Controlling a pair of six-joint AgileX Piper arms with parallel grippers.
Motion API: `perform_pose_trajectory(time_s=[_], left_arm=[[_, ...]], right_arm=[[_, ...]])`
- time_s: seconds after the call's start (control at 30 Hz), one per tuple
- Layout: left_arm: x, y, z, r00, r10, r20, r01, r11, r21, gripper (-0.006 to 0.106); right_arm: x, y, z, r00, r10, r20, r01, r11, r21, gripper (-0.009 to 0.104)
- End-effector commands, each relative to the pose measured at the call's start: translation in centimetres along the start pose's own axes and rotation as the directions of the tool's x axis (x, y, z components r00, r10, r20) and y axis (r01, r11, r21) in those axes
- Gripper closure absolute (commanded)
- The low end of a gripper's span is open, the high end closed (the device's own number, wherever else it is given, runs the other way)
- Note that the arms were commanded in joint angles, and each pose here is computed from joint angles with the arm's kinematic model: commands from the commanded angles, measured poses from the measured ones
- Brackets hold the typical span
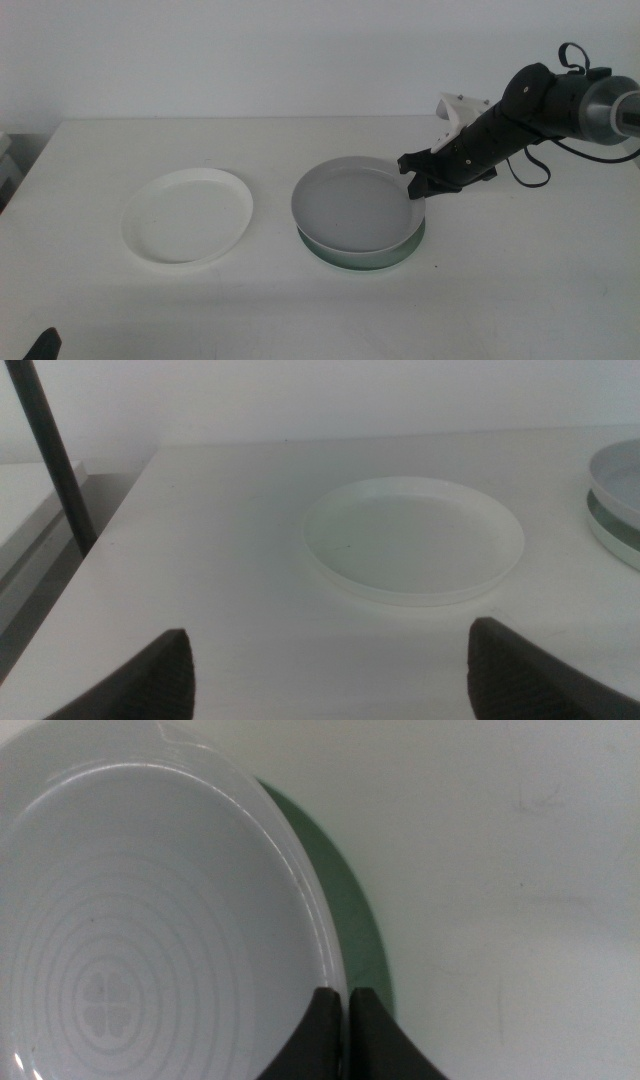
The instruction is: Stack the three bowls on top of each other.
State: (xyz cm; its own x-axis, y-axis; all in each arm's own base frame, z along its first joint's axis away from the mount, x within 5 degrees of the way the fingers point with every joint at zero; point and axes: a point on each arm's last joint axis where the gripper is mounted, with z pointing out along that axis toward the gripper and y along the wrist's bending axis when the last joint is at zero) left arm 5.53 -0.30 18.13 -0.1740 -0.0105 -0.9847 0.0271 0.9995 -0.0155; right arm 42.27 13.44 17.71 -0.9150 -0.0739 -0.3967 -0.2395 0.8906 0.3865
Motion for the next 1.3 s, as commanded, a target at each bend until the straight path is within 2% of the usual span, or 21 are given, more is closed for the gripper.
perform_pose_trajectory(time_s=[0.0,0.17,0.43,0.57,0.67,0.83,1.1,1.27], left_arm=[[-0.9,0.1,-0.2,0.995,-0.016,0.096,0.017,1.0,-0.01,-0.004],[-0.9,0.1,-0.2,0.995,-0.016,0.096,0.017,1.0,-0.01,-0.004],[-0.9,0.1,-0.2,0.995,-0.016,0.096,0.017,1.0,-0.01,-0.004],[-0.9,0.1,-0.2,0.995,-0.016,0.096,0.017,1.0,-0.01,-0.004],[-0.9,0.1,-0.2,0.995,-0.016,0.096,0.017,1.0,-0.01,-0.004],[-0.9,0.1,-0.2,0.995,-0.016,0.096,0.017,1.0,-0.01,-0.004],[-0.9,0.1,-0.2,0.995,-0.016,0.096,0.017,1.0,-0.01,-0.004],[-0.9,0.1,-0.2,0.995,-0.016,0.096,0.017,1.0,-0.01,-0.004]], right_arm=[[-1.4,1.2,-2.6,0.995,-0.014,0.096,0.015,1.0,-0.016,0.096],[-1.2,1.1,-2.2,0.997,-0.011,0.076,0.013,1.0,-0.019,0.086],[-0.3,1.7,-2.5,1.0,-0.022,-0.022,0.02,0.997,-0.074,0.046],[-0.5,3.6,-5.8,0.991,-0.13,0.01,0.13,0.981,-0.145,0.034],[-0.6,5.5,-10.2,0.98,-0.181,0.084,0.194,0.965,-0.179,0.033],[1.1,8.4,-17.9,0.936,-0.292,0.198,0.327,0.929,-0.174,0.036],[8.6,10.0,-25.5,0.876,-0.309,0.37,0.372,0.922,-0.11,0.042],[14.2,9.3,-28.3,0.829,-0.316,0.461,0.36,0.933,-0.007,0.042]])
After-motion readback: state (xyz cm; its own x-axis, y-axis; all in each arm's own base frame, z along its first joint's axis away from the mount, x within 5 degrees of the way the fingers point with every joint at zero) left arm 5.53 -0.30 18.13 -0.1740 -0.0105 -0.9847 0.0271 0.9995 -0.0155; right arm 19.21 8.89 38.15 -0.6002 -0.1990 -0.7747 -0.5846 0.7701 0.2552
